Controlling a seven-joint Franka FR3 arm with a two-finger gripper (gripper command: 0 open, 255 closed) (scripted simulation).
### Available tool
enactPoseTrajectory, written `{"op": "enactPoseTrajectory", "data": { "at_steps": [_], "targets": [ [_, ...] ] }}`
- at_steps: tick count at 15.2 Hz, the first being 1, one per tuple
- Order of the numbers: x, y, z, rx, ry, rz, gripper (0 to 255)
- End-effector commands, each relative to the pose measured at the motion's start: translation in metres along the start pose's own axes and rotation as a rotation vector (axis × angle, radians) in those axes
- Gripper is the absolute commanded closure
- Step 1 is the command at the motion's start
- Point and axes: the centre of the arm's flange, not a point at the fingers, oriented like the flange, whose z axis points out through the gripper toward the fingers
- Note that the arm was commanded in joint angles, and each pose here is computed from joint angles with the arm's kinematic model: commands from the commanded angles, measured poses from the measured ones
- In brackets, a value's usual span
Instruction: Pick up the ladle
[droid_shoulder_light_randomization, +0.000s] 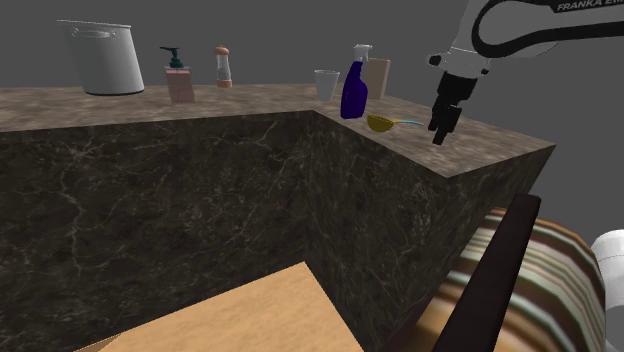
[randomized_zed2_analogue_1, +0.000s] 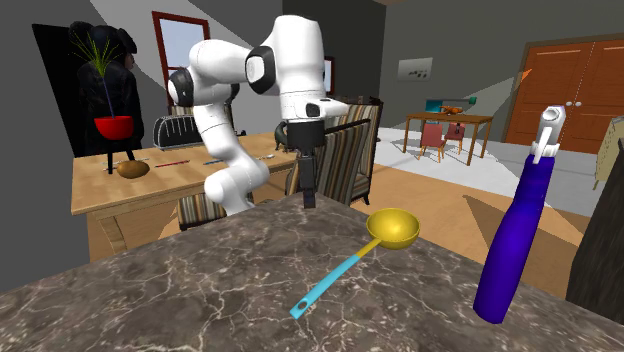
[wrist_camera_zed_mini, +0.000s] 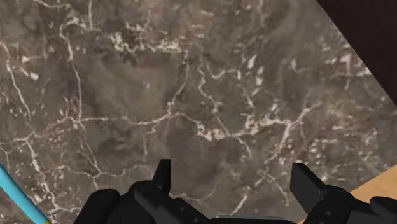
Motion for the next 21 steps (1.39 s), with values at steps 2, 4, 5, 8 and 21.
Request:
{"op": "enactPoseTrajectory", "data": {
  "at_steps": [2, 4, 5, 8, 21],
  "targets": [
    [0.005, 0.040, 0.003, -0.005, 0.022, -0.170, 0],
    [0.015, 0.063, 0.004, -0.006, 0.037, -0.276, 0],
    [0.021, 0.075, 0.004, -0.007, 0.044, -0.329, 0],
    [0.042, 0.107, 0.005, -0.010, 0.066, -0.489, 0],
    [0.083, 0.146, 0.045, -0.013, 0.102, -0.745, 0]
  ]
}}
